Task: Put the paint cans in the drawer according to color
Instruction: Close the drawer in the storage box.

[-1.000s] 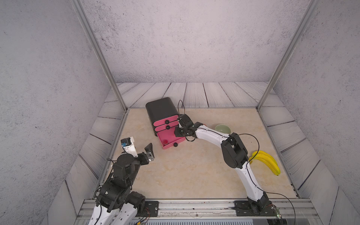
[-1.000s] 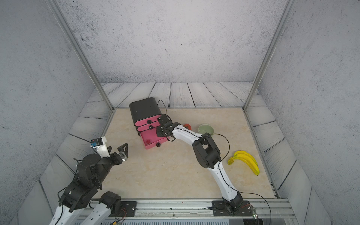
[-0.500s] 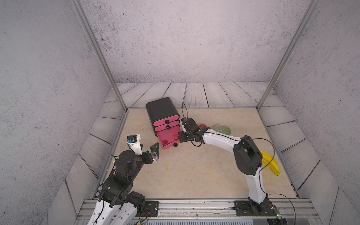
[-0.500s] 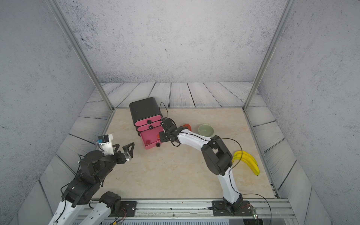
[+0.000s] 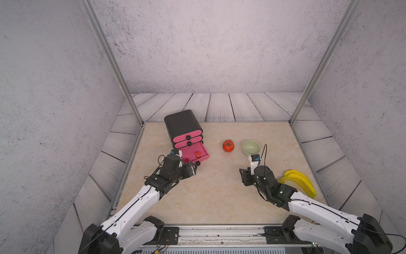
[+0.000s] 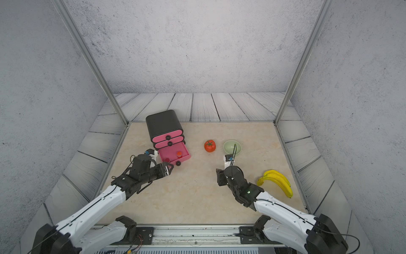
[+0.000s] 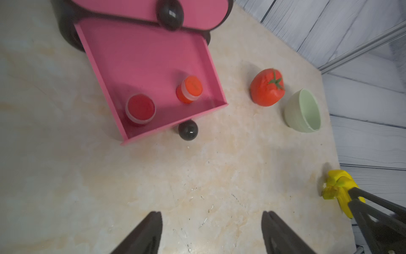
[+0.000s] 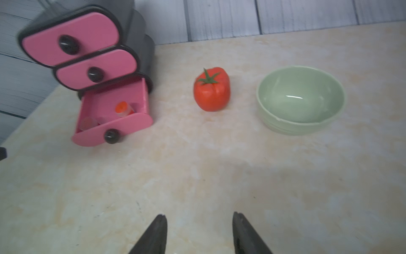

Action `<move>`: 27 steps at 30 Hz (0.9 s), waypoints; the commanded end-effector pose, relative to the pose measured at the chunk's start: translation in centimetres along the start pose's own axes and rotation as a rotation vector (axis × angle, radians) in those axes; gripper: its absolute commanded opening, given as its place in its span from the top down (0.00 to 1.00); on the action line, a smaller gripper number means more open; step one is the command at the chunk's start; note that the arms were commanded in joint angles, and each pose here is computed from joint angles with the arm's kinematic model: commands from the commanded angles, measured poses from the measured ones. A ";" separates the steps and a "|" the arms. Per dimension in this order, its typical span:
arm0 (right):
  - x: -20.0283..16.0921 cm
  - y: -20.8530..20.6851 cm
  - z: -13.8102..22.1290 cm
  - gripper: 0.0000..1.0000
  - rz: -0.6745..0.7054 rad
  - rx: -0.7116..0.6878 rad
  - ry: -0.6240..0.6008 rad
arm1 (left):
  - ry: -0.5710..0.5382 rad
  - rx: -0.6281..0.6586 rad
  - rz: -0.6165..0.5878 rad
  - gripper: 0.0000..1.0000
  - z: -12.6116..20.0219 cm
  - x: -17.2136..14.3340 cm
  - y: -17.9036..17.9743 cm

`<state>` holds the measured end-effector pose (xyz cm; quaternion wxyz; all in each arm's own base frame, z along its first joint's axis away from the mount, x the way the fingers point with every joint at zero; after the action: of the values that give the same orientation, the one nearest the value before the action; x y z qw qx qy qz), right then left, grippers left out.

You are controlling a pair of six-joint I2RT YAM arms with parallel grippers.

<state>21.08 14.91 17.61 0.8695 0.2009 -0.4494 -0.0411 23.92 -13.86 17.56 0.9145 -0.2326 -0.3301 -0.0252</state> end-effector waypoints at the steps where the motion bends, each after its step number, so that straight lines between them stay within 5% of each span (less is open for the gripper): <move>1: 2.2 -0.9 1.2 0.49 -0.079 -0.048 -0.121 | 0.022 0.076 -0.054 0.27 -2.3 0.9 -1.2; 12: 2.2 -2.8 2.7 0.50 -0.082 -0.089 -0.163 | 0.371 0.384 -0.619 0.49 -6.8 1.3 -2.6; 19: 3.1 -3.9 3.5 0.51 -0.092 -0.131 -0.200 | 0.575 0.286 -0.983 0.53 -8.2 0.2 -4.6; 27: 3.1 -4.2 3.5 0.51 -0.094 -0.149 -0.197 | 0.709 0.195 -1.174 0.44 -10.5 0.0 -5.1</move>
<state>20.63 9.51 19.68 0.8338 0.1618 -0.5108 -0.1329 29.43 -23.18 12.56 0.8487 0.0902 -0.1167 -0.5080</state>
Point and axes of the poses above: each gripper's point midway between its finger pads, its own z axis back along the fingers, its own y axis along the line the jaws close on, x = y × z, the point moved 7 cm from there along z, back along the fingers, and after that the axes turned 12 degrees about -z, right-handed, at the moved point
